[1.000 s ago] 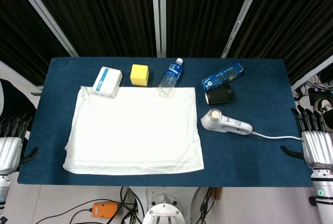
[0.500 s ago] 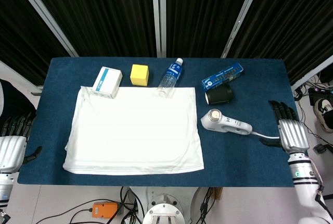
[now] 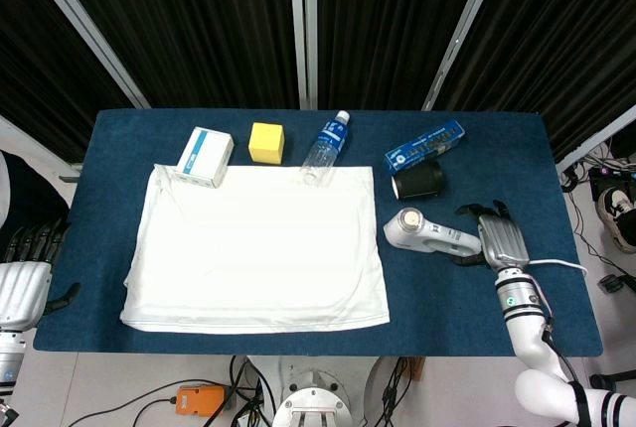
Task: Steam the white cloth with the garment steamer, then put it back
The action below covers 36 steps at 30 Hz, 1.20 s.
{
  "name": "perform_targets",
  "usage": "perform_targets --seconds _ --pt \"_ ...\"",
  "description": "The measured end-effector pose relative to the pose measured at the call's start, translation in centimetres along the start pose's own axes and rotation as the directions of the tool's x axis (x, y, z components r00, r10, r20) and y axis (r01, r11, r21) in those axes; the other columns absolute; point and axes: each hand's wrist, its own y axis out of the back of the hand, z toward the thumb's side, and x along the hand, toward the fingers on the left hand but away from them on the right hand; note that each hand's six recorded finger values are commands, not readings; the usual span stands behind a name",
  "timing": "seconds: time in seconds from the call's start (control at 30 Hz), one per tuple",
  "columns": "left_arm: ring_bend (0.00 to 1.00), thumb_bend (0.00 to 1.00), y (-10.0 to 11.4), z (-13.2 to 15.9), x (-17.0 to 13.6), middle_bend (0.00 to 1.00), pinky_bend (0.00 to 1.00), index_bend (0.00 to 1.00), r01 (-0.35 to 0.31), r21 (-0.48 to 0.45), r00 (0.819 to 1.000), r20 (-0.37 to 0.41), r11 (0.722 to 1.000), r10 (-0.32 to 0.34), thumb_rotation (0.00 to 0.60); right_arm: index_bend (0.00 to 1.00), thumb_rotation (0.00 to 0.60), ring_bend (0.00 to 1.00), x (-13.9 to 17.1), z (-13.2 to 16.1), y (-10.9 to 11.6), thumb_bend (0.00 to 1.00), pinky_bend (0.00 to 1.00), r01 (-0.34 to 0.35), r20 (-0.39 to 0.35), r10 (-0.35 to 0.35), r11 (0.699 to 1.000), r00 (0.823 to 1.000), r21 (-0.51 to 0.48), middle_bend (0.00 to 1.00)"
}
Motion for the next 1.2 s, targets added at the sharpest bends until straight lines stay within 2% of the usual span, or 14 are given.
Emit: perform_targets --seconds 0.1,0.47,0.67,1.2 --pt "0.00 0.18 -0.2 0.0 0.1 0.00 0.00 0.00 0.006 -0.002 1.000 0.004 1.000 -0.006 0.600 0.42 0.600 0.37 -0.5 0.4 -0.7 0.07 0.00 -0.024 0.009 0.024 1.000 1.000 -0.012 0.39" --pt "0.00 0.18 -0.8 0.0 0.2 0.00 0.00 0.00 0.022 -0.008 1.000 0.012 1.000 -0.022 0.600 0.48 0.600 0.50 -1.8 0.2 -2.0 0.07 0.00 -0.074 0.070 0.078 0.995 0.995 -0.061 0.47" --pt "0.00 0.18 -0.8 0.1 0.3 0.00 0.00 0.00 0.020 -0.008 1.000 0.017 1.000 -0.020 0.600 0.49 0.600 0.53 -1.8 -0.1 -2.2 0.07 0.00 -0.081 0.076 0.090 0.991 0.993 -0.110 0.51" --pt "0.00 0.18 -1.0 -0.1 0.0 0.00 0.00 0.00 0.029 -0.004 1.000 0.004 1.000 -0.029 0.600 0.51 0.600 0.59 -2.8 0.0 -3.3 0.07 0.00 -0.130 0.064 0.141 0.981 0.988 -0.147 0.56"
